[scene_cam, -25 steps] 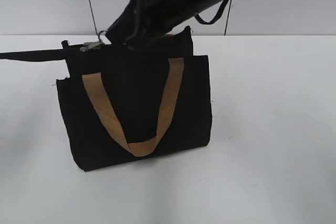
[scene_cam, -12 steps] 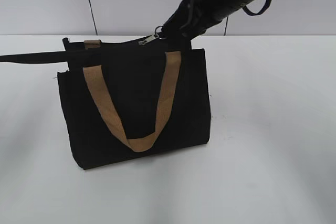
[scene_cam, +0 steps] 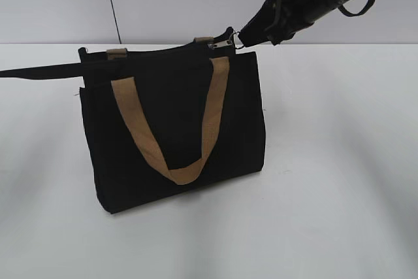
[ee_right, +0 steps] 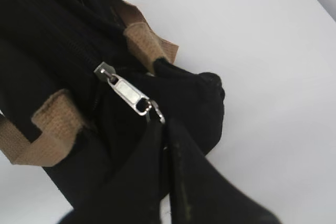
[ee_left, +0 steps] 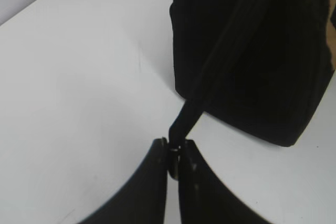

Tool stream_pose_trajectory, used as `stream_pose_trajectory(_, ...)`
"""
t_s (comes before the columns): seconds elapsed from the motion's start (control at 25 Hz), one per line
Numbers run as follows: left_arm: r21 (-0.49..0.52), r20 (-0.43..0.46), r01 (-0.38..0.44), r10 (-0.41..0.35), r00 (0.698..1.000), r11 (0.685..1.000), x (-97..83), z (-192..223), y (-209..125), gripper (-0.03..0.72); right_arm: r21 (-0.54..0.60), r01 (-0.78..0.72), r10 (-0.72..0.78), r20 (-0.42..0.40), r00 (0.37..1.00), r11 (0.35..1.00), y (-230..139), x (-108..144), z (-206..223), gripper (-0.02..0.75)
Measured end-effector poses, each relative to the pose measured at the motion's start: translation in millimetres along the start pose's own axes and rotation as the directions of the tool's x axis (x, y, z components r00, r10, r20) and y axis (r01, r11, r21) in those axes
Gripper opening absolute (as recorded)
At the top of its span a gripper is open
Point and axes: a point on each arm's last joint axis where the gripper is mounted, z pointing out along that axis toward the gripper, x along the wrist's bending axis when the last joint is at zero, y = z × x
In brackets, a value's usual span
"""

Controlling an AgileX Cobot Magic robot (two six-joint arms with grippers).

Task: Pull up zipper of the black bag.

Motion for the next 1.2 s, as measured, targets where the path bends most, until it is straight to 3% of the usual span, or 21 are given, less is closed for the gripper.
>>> stream_pose_trajectory(0.32, -0.002, 0.001, 0.001, -0.001, 1.0, 1.0, -0.2, 0.1, 0.3, 0.025, 0.012, -0.008, 0.009, -0.035, 0.999, 1.0, -2.6, 1.0, -2.0, 0.006)
stream_pose_trajectory(0.44, -0.004, -0.007, 0.002, -0.002, 1.0, 1.0, 0.8, -0.1, 0.2, 0.038, 0.021, 0.0, 0.0, -0.014, 1.0, 1.0, -4.8, -3.0, -6.4, 0.115)
stream_pose_trajectory(0.56, -0.006, -0.013, 0.005, -0.005, 1.0, 1.0, 1.4, -0.1, 0.4, 0.116, 0.016, 0.018, -0.018, 0.018, 1.0, 1.0, -2.1, -4.2, -17.4, 0.274)
stream_pose_trajectory(0.68, -0.019, -0.012, 0.018, -0.018, 1.0, 1.0, 1.3, -0.1, 1.5, 0.293, -0.013, 0.038, -0.037, 0.043, 0.998, 0.999, 6.7, 0.5, -33.2, 0.339)
stream_pose_trajectory(0.8, -0.05, -0.004, 0.074, -0.075, 0.997, 0.996, 0.9, -0.2, 4.2, 0.447, -0.047, 0.037, -0.034, 0.069, 0.997, 0.998, 15.9, 6.6, -50.9, 0.352)
stream_pose_trajectory(0.88, -0.056, -0.001, 0.121, -0.121, 0.993, 0.991, 0.9, -0.2, 4.7, 0.493, -0.062, 0.031, -0.026, 0.088, 0.996, 0.998, 20.5, 10.4, -61.8, 0.355)
stream_pose_trajectory(1.04, -0.058, -0.021, 0.253, -0.255, 0.967, 0.966, 3.5, -0.3, 4.3, 0.517, -0.025, -0.002, 0.005, 0.142, 0.99, 1.0, 20.9, 13.1, -76.4, 0.358)
stream_pose_trajectory(1.2, -0.068, -0.071, 0.433, -0.438, 0.896, 0.899, 9.1, -1.2, 3.0, 0.519, 0.042, -0.134, 0.12, 0.243, 0.963, 0.99, 14.7, 11.2, -89.6, 0.359)
